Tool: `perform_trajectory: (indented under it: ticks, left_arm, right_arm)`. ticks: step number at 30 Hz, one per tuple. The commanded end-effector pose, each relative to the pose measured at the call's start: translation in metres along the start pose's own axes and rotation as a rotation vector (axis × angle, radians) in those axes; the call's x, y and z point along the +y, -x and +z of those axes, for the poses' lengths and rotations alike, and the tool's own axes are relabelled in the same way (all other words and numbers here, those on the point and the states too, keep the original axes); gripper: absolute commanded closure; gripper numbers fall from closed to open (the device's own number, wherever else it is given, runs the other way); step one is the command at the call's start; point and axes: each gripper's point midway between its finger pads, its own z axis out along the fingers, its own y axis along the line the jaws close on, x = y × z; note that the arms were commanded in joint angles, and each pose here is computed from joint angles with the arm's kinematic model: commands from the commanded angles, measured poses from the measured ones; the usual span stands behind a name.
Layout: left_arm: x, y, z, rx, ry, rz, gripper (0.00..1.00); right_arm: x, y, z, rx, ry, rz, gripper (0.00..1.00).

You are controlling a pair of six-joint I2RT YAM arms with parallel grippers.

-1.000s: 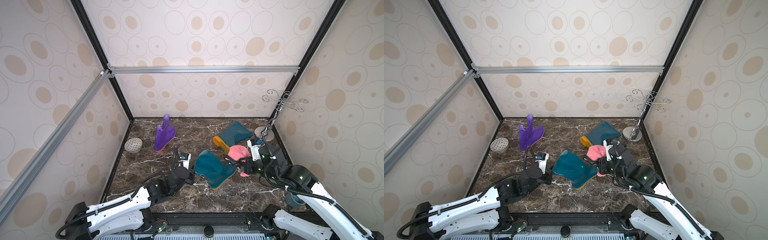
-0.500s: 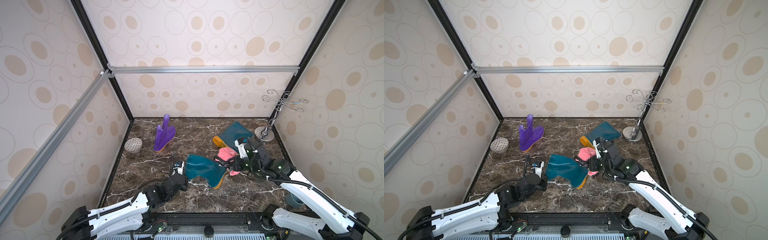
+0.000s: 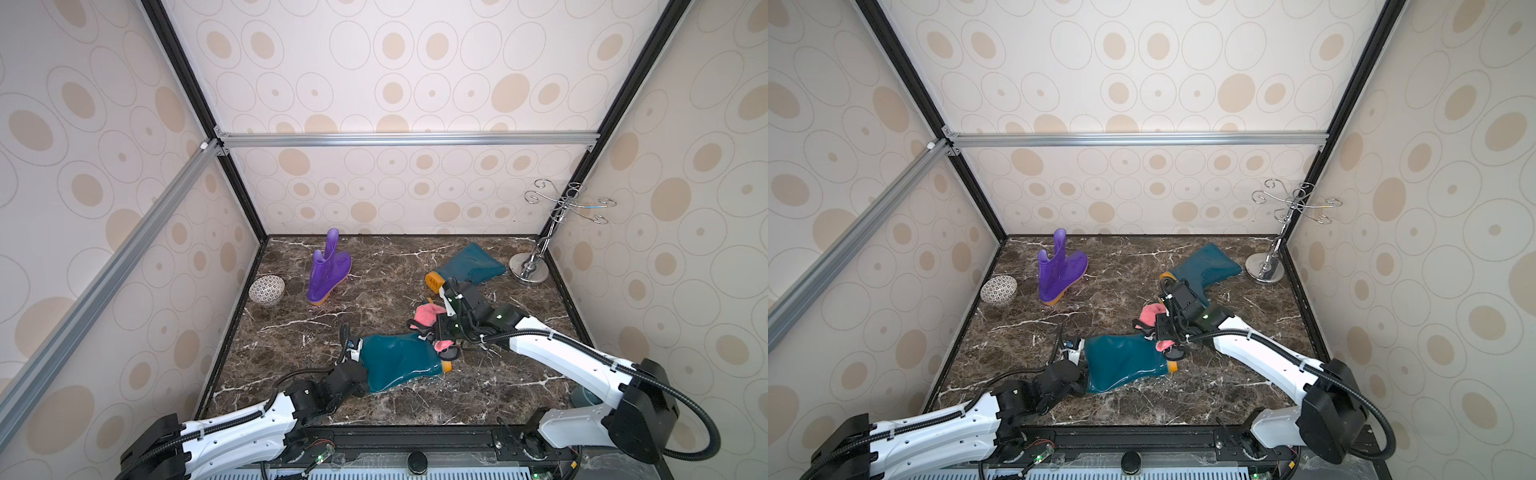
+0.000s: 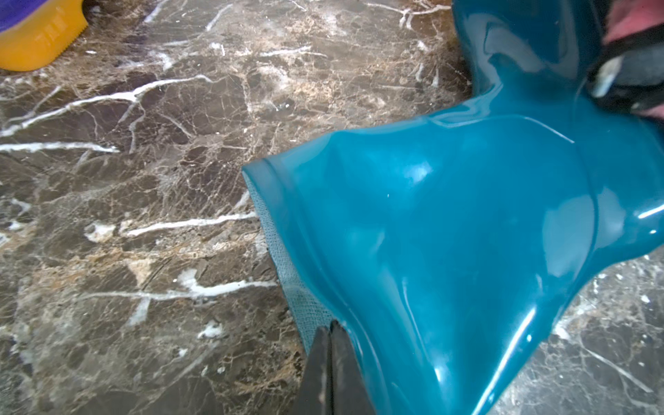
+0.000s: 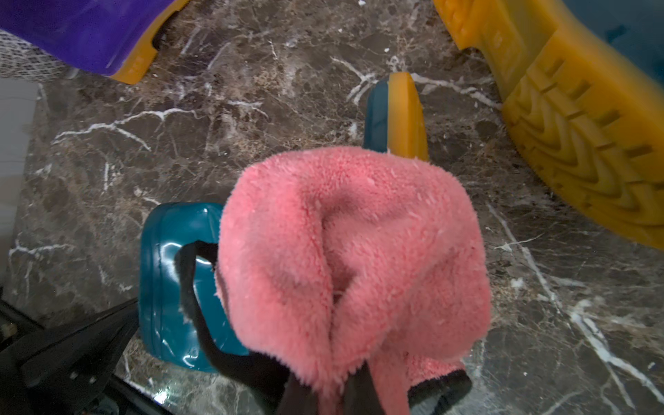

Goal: Wipe the rubber boots with a cloth
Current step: Adjust the rubber boot at the center of the board, then wipe the dirt off the rubber boot.

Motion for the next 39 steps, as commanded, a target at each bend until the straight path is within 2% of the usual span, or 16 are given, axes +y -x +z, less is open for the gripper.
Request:
perform_trajectory:
  ticks: [1,6,10,15,18,20,23,27,30,36,39]
  left_arm:
    - [-0.003,0.014,-0.002,-0.058,-0.01,-0.036,1.0]
    - [-0.01,0.009,0.0,-0.048,-0.057,-0.062,1.0]
    - [-0.011,0.002,0.003,-0.035,-0.079,-0.096,1.0]
    - [-0.012,0.001,-0.001,-0.047,-0.105,-0.105,1.0]
    - [-0.021,0.002,-0.004,-0.054,-0.168,-0.112,0.55]
    - [-0.024,0.003,-0.006,-0.067,-0.195,-0.12,0.34]
    - [-0.029,0.013,-0.01,-0.092,-0.22,-0.131,0.24]
    - [-0.031,0.018,-0.003,-0.072,-0.183,-0.113,0.21]
    - [-0.017,0.013,0.013,-0.016,-0.08,-0.096,0.24]
    - [-0.004,0.02,0.028,-0.017,-0.034,-0.077,0.2]
    - [-0.007,0.029,0.033,-0.032,-0.092,-0.103,0.21]
  right_arm:
    - [-0.001,0.001,0.022,-0.006,-0.056,0.072,1.0]
    - [-0.02,0.033,0.045,-0.081,-0.223,0.1,1.0]
    - [-0.035,0.049,0.079,-0.065,-0.189,0.186,1.0]
    - [-0.039,0.054,0.11,-0.022,-0.215,0.119,1.0]
    - [-0.031,0.045,0.114,-0.006,-0.154,0.118,1.0]
    - [-0.027,0.038,0.114,-0.004,-0.107,0.134,1.0]
    - [-0.021,0.034,0.106,-0.002,-0.09,0.121,1.0]
    - [-0.02,0.038,0.082,-0.027,-0.112,0.115,1.0]
    - [-0.021,0.026,0.074,-0.022,-0.086,0.148,1.0]
    - [-0.02,0.022,0.065,-0.025,-0.06,0.139,1.0]
    - [-0.017,0.019,0.064,-0.015,-0.041,0.144,1.0]
